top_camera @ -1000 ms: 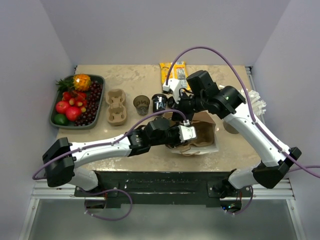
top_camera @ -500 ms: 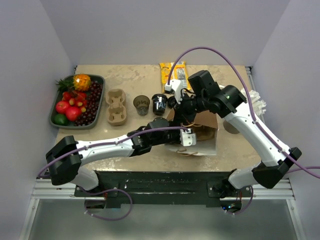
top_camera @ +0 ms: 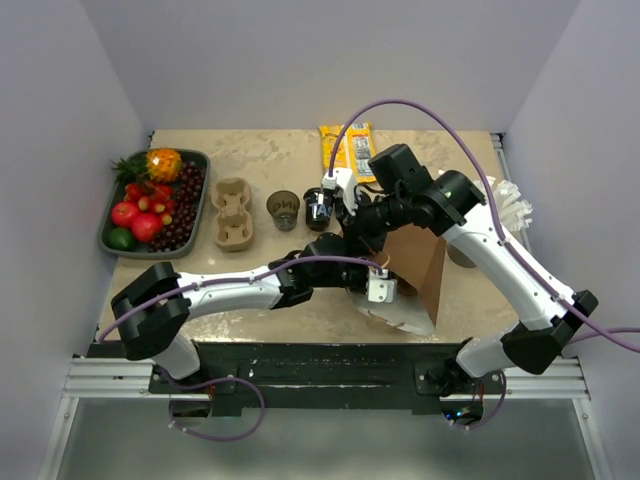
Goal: Pack the takeout coffee
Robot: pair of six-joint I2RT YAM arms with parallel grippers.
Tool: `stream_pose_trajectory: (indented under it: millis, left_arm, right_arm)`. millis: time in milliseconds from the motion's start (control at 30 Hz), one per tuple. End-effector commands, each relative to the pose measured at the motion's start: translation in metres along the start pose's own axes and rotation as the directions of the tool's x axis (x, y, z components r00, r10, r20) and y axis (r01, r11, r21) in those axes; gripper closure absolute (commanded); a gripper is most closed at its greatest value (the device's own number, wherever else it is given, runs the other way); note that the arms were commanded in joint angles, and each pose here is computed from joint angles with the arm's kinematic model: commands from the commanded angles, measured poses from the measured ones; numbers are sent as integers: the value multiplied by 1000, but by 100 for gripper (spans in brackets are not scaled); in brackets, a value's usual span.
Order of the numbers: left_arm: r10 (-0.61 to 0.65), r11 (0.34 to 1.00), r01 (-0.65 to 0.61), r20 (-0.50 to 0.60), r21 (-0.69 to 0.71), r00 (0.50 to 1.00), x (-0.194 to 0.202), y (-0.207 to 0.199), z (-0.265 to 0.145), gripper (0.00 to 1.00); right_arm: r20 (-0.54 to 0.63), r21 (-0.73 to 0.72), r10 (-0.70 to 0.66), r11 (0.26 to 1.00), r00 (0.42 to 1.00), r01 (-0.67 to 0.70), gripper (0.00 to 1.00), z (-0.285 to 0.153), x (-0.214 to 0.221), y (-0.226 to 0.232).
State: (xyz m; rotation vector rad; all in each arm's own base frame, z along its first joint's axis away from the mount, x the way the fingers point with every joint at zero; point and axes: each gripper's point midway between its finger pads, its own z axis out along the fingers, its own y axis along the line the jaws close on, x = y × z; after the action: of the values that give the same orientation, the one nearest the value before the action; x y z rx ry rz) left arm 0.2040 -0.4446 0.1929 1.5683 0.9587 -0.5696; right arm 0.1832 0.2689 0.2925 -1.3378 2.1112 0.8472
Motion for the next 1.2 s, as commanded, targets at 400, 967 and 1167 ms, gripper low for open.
stream_pose_trajectory:
  millis: [400,967,1167]
  left_arm:
    - [48,987,-32,97,-158,994,-50,37,-9,79]
    - [-62,992,76,131,-104,989,-119,41,-69,37]
    - [-111,985,130,158,-117,981,-147,51,-99,37]
  right_arm:
    - [125,-286,-12,957,992,47,100,-18,-32,60]
    - [83,-80,76,994,994,-69,100,-7,-12,2]
    - [58,-69,66,996,996,-62,100,-1,-2,-2]
